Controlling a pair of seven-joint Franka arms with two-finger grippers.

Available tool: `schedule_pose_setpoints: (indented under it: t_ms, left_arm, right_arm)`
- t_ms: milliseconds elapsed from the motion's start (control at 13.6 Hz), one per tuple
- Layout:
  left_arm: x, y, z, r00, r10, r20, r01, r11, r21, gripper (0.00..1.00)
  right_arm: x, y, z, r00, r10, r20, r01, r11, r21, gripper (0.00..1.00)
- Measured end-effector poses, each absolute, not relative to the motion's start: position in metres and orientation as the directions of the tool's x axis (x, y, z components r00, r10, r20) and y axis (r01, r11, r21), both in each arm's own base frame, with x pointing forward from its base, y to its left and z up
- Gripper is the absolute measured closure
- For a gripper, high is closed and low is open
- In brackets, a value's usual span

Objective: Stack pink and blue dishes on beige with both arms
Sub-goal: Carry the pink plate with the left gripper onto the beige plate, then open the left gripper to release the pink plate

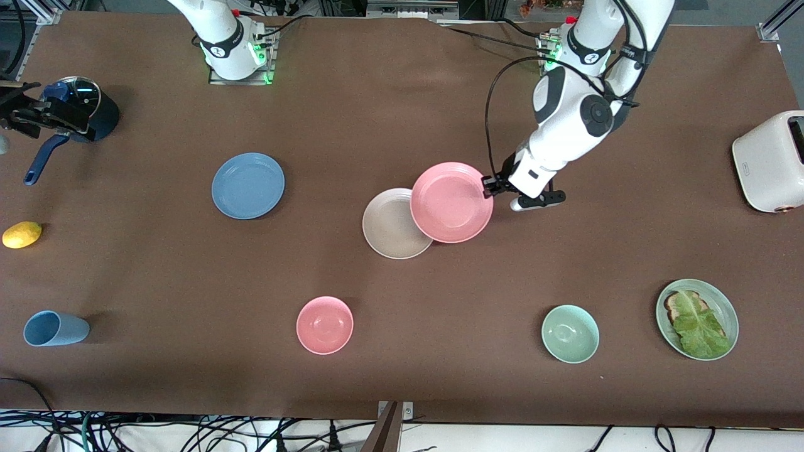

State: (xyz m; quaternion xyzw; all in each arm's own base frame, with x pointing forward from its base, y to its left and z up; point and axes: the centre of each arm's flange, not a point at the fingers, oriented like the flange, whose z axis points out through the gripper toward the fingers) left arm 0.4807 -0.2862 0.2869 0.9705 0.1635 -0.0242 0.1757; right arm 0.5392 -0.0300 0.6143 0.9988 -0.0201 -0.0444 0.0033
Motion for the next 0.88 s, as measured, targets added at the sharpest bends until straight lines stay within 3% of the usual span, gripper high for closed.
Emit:
schedule_pose_setpoints:
  t_ms: [368, 884]
  left_arm:
    - [0.459, -0.364, 0.246, 0.919, 0.379, -0.103, 0.391, -0.858, 0.333, 0.93]
    - [0.463, -0.386, 0.221, 0.906, 0.415, -0.087, 0.421, -0.853, 0.308, 0.93]
  right_arm:
    - [0.539, -0.030, 0.614, 0.995, -0.040, -0.089, -0.040, -0.999, 0.008, 0.00]
    - [0.539, -0.030, 0.614, 0.995, -0.040, -0.089, -0.040, -0.999, 0.008, 0.00]
